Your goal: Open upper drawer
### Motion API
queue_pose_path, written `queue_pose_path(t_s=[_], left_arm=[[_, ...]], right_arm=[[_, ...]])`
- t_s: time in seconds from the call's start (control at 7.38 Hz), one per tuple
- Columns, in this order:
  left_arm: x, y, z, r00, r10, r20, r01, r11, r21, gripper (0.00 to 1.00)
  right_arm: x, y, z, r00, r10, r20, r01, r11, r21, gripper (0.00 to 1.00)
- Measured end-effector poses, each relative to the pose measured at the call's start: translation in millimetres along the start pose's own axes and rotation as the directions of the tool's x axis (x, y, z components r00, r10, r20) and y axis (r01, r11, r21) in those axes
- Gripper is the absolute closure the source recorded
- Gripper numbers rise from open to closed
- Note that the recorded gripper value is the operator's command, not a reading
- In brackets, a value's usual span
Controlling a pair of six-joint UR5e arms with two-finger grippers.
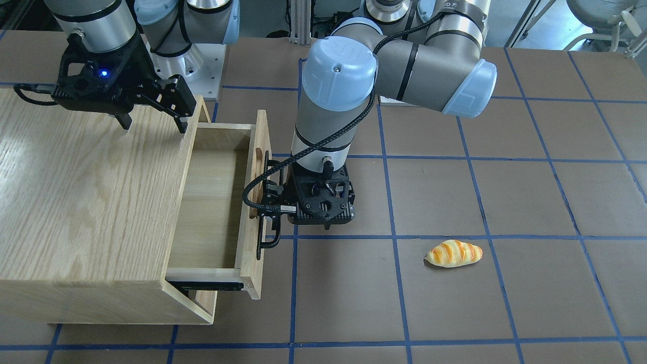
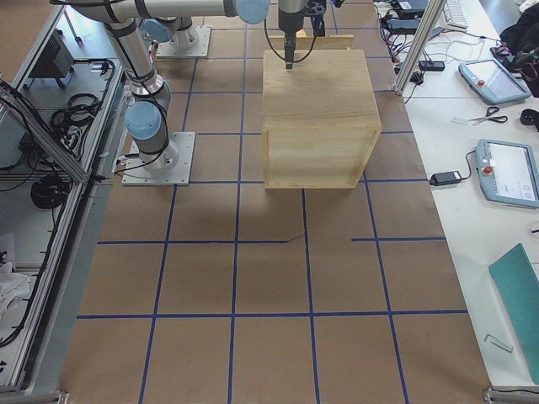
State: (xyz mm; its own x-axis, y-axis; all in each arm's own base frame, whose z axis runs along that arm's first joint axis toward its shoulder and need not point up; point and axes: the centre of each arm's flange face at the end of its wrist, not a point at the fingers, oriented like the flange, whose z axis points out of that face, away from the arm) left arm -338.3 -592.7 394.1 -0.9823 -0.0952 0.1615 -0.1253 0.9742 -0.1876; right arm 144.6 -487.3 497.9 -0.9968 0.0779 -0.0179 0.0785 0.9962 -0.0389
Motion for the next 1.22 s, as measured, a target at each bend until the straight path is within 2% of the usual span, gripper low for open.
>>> queue_pose_path(t_s=[1.22], left_arm=[[-37, -17, -18, 0.998, 0.049, 0.041, -0.05, 0.999, 0.01, 0.0]], right_arm=[[0, 0, 0, 1.0, 0.0, 0.0, 0.0, 1.0, 0.0, 0.0]])
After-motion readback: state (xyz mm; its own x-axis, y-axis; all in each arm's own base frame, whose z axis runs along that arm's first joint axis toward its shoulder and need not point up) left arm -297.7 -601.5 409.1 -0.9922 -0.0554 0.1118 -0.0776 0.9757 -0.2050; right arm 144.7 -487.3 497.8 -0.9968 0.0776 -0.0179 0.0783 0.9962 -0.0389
